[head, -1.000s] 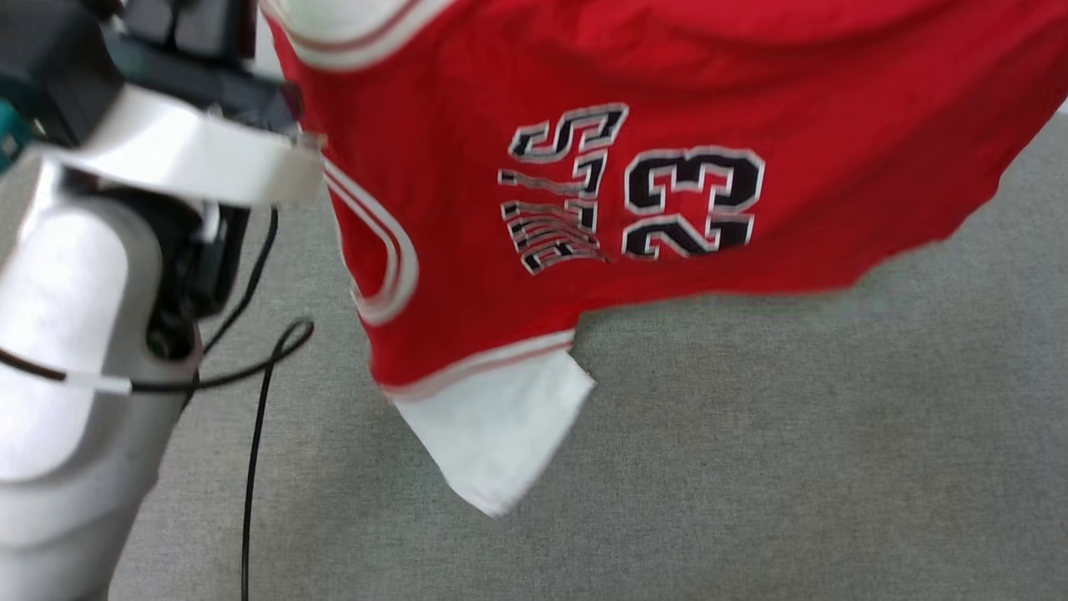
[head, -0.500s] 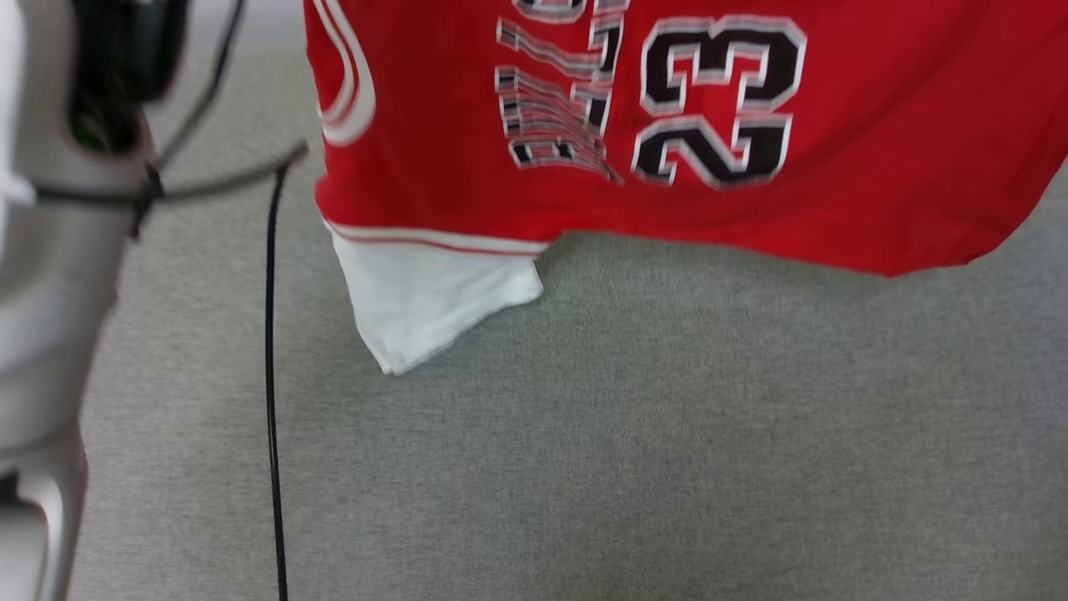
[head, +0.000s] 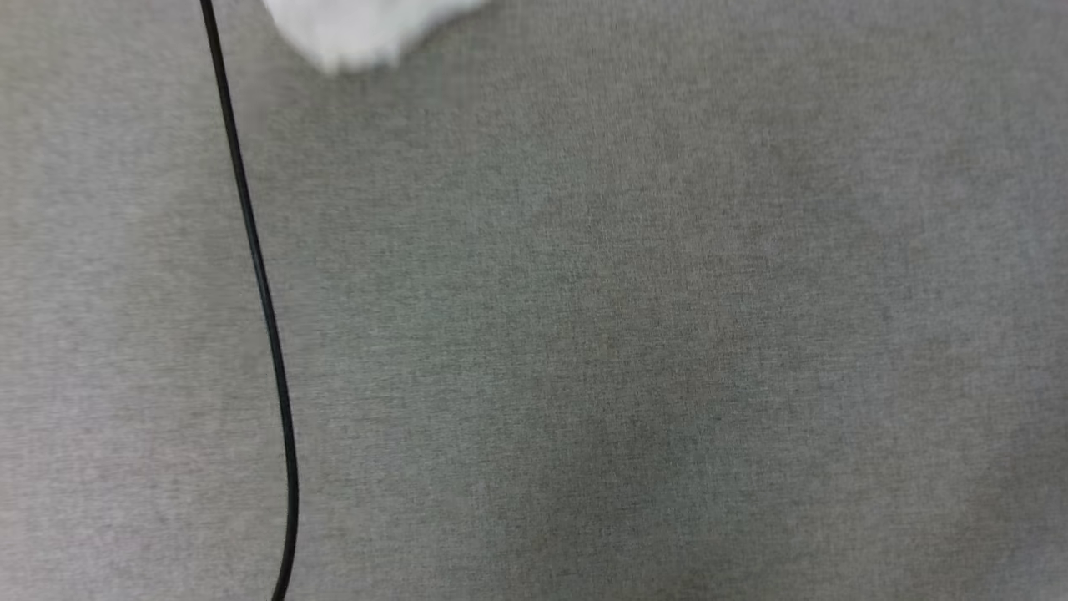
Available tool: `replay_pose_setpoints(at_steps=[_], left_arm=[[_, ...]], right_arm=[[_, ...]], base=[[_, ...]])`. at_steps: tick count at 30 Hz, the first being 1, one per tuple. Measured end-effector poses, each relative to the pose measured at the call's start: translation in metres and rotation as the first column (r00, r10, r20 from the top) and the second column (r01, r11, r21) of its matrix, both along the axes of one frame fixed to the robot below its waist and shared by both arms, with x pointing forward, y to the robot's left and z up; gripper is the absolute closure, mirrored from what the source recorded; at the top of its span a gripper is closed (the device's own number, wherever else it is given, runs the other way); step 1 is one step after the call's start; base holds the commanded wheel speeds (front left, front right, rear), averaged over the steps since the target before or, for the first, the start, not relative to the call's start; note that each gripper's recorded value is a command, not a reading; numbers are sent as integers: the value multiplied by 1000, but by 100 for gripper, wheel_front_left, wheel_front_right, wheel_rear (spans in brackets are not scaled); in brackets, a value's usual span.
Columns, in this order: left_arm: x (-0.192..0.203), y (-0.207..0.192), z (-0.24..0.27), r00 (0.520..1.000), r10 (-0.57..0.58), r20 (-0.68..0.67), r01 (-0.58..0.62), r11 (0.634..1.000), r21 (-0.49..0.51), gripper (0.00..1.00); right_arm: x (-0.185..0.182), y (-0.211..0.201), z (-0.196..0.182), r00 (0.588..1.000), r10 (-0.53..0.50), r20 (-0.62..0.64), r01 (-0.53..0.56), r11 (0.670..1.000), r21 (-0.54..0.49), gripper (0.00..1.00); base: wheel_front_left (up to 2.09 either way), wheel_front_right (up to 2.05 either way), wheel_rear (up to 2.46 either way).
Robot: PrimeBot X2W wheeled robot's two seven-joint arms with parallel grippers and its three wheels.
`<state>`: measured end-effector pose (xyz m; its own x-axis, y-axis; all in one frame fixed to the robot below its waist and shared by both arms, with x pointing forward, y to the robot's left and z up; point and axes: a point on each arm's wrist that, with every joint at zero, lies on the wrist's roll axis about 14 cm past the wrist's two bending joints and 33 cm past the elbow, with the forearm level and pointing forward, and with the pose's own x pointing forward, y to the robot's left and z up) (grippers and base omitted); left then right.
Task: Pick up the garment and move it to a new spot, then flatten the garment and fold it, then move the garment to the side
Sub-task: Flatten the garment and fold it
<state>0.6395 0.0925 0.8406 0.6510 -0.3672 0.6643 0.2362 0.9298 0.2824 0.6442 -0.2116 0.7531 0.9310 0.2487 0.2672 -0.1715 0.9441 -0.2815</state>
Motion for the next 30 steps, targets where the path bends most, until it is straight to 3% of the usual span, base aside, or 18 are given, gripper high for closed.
replay_pose_setpoints(at_steps=[7, 16, 24, 25, 30], left_arm=[[30, 3, -4, 1000, 14, -3, -14, 1000, -20, 100], [58, 1, -70, 992, 9, -122, -11, 1000, -21, 100], [45, 15, -139, 969, 10, -247, -17, 1000, -27, 100], [29, 23, -172, 951, 22, -308, -30, 999, -23, 100], [-6, 37, -216, 916, 42, -398, -60, 998, -34, 100]], right_arm=[[32, -4, -5, 999, -28, 27, 28, 1000, -3, 100], [53, 6, -74, 995, -7, -95, 4, 999, -32, 100], [32, 20, -134, 975, 54, -215, -59, 998, -18, 100], [16, 23, -156, 961, 78, -264, -79, 997, 9, 100], [-18, 26, -192, 932, 113, -343, -108, 994, 36, 100]], base=[[0, 0, 0], [0, 0, 0], [0, 0, 0], [0, 0, 0], [0, 0, 0]])
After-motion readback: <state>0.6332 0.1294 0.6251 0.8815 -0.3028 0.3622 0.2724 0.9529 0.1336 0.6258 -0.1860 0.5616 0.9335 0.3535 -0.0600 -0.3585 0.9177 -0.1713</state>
